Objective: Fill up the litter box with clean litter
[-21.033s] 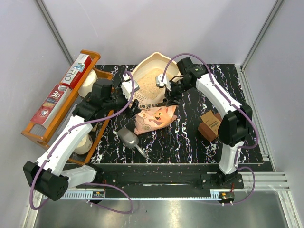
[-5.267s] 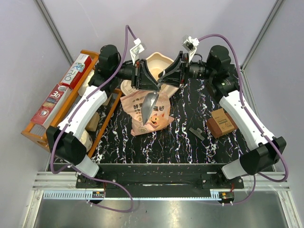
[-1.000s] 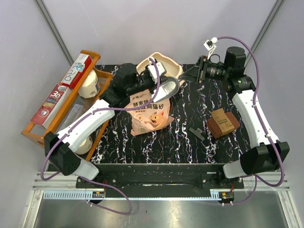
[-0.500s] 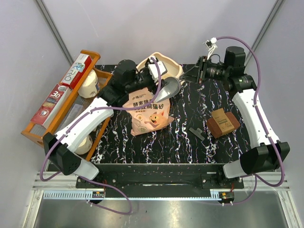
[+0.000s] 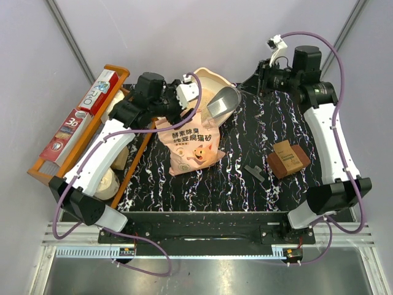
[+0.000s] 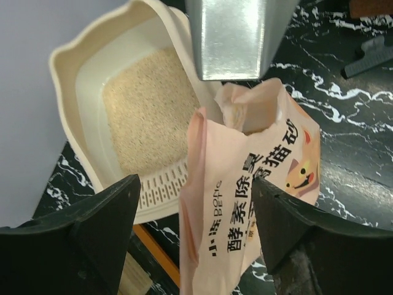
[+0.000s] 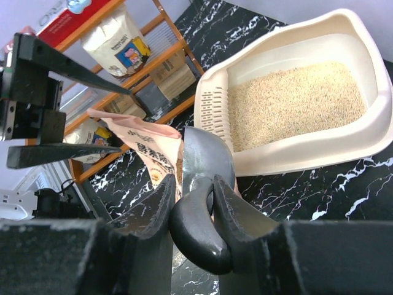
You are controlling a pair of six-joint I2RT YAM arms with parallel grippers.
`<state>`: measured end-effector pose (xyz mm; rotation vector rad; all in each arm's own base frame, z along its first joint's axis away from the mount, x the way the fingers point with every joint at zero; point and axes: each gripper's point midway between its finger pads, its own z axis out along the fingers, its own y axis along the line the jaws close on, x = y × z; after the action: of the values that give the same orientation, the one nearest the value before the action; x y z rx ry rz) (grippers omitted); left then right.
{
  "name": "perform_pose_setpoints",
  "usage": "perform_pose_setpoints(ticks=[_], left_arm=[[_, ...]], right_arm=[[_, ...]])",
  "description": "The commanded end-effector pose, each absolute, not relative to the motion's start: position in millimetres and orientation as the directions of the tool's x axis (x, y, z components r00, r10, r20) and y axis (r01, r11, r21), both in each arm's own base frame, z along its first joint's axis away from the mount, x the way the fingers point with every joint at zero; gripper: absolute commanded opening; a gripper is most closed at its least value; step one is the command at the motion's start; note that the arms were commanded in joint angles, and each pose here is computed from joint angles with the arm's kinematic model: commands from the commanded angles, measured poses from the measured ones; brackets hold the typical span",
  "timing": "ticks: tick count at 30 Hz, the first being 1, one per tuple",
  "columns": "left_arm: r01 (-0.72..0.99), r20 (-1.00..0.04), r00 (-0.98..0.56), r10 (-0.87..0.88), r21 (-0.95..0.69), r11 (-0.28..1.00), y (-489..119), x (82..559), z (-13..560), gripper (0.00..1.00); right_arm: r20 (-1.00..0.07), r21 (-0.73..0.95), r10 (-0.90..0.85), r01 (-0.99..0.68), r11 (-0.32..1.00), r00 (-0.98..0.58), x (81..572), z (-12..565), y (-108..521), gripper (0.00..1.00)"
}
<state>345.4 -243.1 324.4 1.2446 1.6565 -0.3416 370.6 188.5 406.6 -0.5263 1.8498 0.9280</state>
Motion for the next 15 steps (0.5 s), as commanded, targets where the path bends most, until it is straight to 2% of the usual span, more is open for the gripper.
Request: perform_pose_setpoints(ticks=[1,10,14,15], left_arm=[[0.849,-0.798,-0.016,0.602,0.307,0.430,-241,353,310,0.75],[0.861,-0.758,-0.065,0.649,0.286,0.420,-237,361,279,0.59],[0.861,-0.754,-0.073,0.653,0.283,0.423,-236,362,276,0.44],[0.862,-0.754,-0.072,0.653,0.283,0.421,-236,361,275,0.37]], right_arm=[[-0.912,0.326,0.007,-0.715,0.618,-0.410,392,403,197,0.00],[-0.904,0.323,-0.080,-0.794,0.516,-0.420,392,375,226,0.00],[-0.902,0.305,-0.121,-0.811,0.498,-0.414,382,370,233,0.00],[-0.902,0.302,-0.125,-0.812,0.499,-0.413,380,371,234,0.00]])
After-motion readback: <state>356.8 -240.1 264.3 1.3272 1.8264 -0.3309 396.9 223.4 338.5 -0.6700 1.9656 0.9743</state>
